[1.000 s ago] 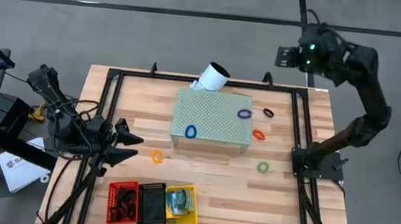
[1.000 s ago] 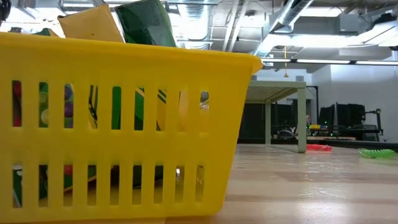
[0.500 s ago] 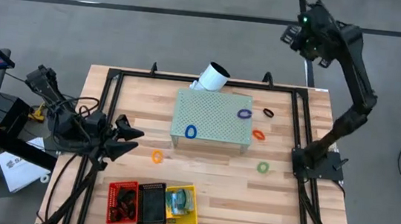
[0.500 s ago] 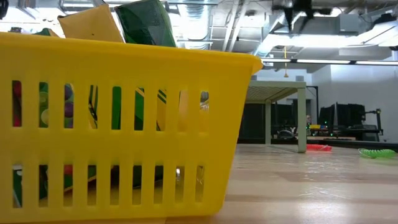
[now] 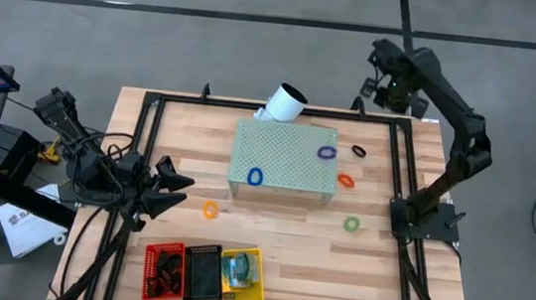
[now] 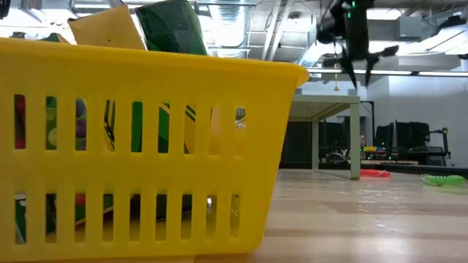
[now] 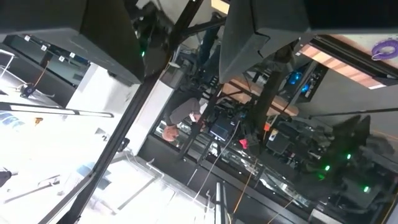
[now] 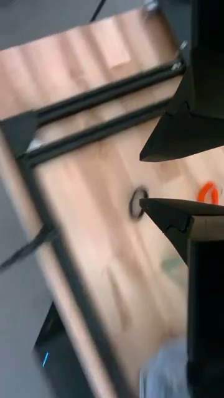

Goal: Pick & Place Office Desk Supplies
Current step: Put the black rubber band into the red bin

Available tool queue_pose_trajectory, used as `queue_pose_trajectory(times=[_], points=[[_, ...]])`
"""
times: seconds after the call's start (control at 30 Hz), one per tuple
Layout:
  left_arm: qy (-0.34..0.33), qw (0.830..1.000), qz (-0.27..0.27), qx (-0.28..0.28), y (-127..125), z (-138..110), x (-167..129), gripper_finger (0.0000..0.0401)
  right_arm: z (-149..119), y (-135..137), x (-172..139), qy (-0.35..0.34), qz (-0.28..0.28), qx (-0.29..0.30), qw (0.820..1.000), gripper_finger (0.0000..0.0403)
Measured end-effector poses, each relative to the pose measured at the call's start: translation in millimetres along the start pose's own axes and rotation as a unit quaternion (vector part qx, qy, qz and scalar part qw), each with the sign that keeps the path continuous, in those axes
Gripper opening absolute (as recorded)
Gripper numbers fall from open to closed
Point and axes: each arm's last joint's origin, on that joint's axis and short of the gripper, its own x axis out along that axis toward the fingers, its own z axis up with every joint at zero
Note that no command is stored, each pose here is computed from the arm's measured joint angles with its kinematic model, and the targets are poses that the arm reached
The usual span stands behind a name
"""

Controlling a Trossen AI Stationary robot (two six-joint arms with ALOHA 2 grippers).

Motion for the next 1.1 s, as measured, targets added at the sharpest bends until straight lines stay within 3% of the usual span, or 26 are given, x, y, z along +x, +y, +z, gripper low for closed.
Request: queue_pose_trajectory(times=[0.23,0.6,0.83,1.1], points=[[-0.004,1.0,-0.001,-0.005,-0.2,1.0,0.0,0.0205,-30.4,-3.0,47.5,0.047,-0.008,-0.016,0.999,0.0102],[-0.005,1.0,-0.001,-0.02,-0.4,1.3,0.0,0.0205,-81.7,-37.6,104.6,0.087,0.059,0.172,0.979,0.0102],[-0.011,1.0,-0.003,-0.026,-0.6,2.7,0.0,0.0205,-104.3,-33.2,130.9,0.09,0.139,0.238,0.957,0.0102],[-0.014,0.999,-0.004,-0.05,-0.8,3.6,0.0,0.0205,-111.1,-23.6,149.8,0.075,0.097,0.245,0.962,0.0102]])
